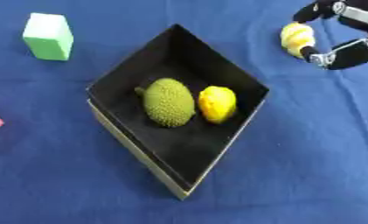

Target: Pick up objects on the table and place them in the box.

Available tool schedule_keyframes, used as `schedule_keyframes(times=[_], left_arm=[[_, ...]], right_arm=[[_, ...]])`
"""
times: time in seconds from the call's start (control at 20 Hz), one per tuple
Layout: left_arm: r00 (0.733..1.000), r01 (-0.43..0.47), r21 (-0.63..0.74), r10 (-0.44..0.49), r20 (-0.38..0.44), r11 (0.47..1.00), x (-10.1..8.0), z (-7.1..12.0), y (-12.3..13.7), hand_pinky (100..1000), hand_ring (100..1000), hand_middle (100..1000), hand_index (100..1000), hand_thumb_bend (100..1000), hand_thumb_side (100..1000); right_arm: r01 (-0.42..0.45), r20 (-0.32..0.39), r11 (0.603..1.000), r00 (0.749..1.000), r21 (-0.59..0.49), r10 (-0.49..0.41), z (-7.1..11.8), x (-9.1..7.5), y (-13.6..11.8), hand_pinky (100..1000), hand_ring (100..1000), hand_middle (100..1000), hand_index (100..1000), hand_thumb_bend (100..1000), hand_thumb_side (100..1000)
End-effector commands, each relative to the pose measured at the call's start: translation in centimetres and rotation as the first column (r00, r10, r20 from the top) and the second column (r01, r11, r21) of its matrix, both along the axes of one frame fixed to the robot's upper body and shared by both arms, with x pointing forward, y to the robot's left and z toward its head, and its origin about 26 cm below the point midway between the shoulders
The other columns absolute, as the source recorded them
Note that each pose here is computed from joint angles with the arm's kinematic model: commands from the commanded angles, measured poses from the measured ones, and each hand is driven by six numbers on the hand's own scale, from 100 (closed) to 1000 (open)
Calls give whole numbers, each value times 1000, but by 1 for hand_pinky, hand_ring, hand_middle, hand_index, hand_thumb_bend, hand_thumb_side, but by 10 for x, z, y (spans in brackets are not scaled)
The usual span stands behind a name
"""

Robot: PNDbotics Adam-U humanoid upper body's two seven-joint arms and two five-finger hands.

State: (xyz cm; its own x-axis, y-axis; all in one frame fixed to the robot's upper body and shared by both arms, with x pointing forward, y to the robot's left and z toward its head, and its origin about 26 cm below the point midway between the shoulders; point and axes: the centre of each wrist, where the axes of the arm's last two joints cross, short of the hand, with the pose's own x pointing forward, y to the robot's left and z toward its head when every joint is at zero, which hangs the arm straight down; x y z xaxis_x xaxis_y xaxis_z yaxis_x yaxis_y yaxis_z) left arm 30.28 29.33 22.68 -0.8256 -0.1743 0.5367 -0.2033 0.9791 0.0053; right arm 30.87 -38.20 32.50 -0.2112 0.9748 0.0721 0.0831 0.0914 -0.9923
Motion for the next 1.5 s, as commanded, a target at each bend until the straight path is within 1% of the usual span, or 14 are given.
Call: schedule_keyframes(times=[0.05,0.35,0.45,0.65,0.85,1.15,1.3,1.35,1.4,1.45,1.5], left_arm=[[999,-5,37,4,37,999,-2,11,2,833,760,688,851,143,620],[999,-4,39,2,49,999,-2,14,1,834,759,687,851,139,622],[999,-7,36,5,50,999,-2,13,2,834,759,687,851,137,623],[998,-6,34,4,57,999,-2,15,1,834,759,687,851,136,623],[997,-10,38,7,73,999,-1,18,1,835,759,688,852,138,621],[996,-6,39,3,85,999,-1,20,0,835,759,687,852,134,623],[996,-2,37,-1,86,999,-1,20,-1,835,759,687,852,132,626],[996,-1,37,-2,86,999,-1,20,-1,835,759,687,852,132,627],[996,0,37,-3,86,999,-1,20,-1,836,759,687,852,132,627],[996,0,36,-3,87,999,-1,20,-1,836,759,687,852,133,628],[996,1,36,-4,88,999,-1,20,-1,836,759,687,852,134,628]], right_arm=[[68,57,998,996,-2,-68,19,-1,-17,875,871,792,875,227,100],[212,76,977,974,16,-213,18,8,-48,875,881,804,880,281,100],[242,79,970,967,13,-242,16,10,-55,876,884,807,881,288,100],[268,75,963,960,18,-269,15,12,-63,876,884,809,884,291,100],[277,73,960,958,26,-278,11,14,-67,874,883,808,885,296,100],[306,104,950,945,63,-311,7,17,-73,870,872,798,883,277,100],[315,105,947,941,65,-320,4,19,-74,868,872,792,880,297,100],[323,104,944,939,61,-328,3,20,-75,866,867,783,877,300,100],[334,104,941,935,58,-338,3,20,-76,860,854,750,865,296,100],[347,103,936,931,53,-351,2,21,-77,856,847,738,856,300,100],[358,102,932,927,48,-362,1,21,-78,849,832,716,835,281,100]])
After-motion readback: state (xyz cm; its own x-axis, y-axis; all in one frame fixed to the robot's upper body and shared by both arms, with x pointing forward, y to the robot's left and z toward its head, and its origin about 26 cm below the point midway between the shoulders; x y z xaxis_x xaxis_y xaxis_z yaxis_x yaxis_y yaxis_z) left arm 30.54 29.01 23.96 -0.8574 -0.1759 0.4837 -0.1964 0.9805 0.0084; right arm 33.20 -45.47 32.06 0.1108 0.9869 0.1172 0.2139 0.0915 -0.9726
